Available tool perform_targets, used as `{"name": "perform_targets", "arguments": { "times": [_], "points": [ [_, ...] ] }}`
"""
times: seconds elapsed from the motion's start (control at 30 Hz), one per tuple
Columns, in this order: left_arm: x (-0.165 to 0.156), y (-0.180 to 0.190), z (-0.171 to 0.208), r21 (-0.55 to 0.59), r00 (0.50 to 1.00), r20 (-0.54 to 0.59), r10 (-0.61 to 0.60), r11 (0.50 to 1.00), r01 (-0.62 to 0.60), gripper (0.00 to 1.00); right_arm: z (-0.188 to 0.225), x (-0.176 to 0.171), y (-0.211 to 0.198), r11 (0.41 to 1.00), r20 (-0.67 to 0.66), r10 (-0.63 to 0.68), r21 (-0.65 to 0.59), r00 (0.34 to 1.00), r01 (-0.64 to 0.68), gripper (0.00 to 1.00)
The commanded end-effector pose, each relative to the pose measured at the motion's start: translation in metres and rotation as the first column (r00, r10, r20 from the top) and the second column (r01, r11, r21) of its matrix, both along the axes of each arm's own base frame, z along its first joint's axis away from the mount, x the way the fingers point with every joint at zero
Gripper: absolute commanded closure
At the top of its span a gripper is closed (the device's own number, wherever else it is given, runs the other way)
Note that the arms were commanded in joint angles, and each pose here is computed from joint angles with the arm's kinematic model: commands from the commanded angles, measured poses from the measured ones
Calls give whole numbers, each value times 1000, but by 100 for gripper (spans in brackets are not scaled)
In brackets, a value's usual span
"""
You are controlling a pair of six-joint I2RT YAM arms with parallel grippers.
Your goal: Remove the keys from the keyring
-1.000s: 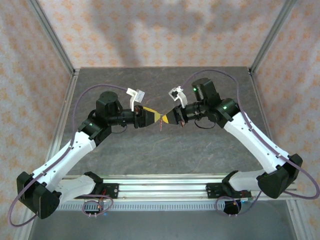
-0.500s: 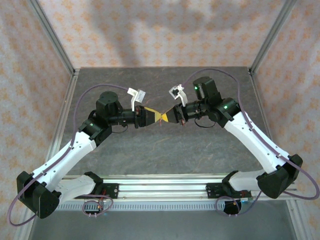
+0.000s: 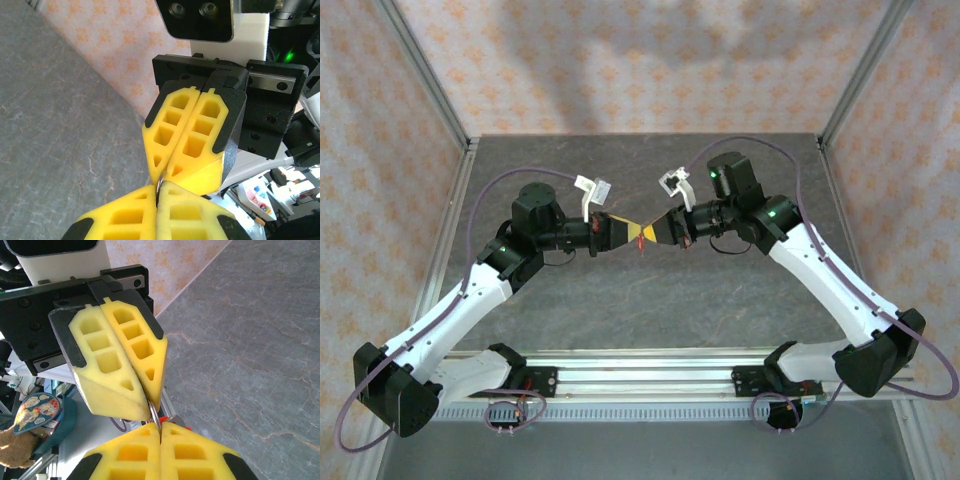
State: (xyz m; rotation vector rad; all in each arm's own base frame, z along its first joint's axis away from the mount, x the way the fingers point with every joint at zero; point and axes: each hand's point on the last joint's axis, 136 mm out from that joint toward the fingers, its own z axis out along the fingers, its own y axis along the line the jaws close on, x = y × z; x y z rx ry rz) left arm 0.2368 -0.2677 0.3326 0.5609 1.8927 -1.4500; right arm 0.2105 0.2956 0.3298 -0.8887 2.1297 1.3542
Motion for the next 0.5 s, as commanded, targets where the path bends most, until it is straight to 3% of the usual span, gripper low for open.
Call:
{"name": "perform_targets", "arguments": {
  "times": [0.0, 0.03, 0.13, 0.3, 0.47],
  "points": [
    [-4, 2, 10, 3, 998, 56, 15, 1000, -15, 100, 23, 8, -2, 998, 75, -42, 54, 996, 38, 88],
    [-2, 5, 10, 13, 997, 68, 38, 999, -39, 100, 23, 11, -3, 997, 78, -64, 54, 995, 60, 80],
    [6, 14, 8, 49, 988, 108, 113, 992, -119, 100, 23, 23, -14, 987, 99, -159, 49, 982, 155, 70],
    [17, 25, 6, 83, 967, 144, 208, 972, -222, 100, 27, 42, -40, 938, 90, -340, 109, 936, 330, 62],
    [28, 34, 6, 95, 945, 170, 280, 950, -299, 100, 24, 48, -44, 911, 62, -400, 138, 914, 390, 63]
  ]
}}
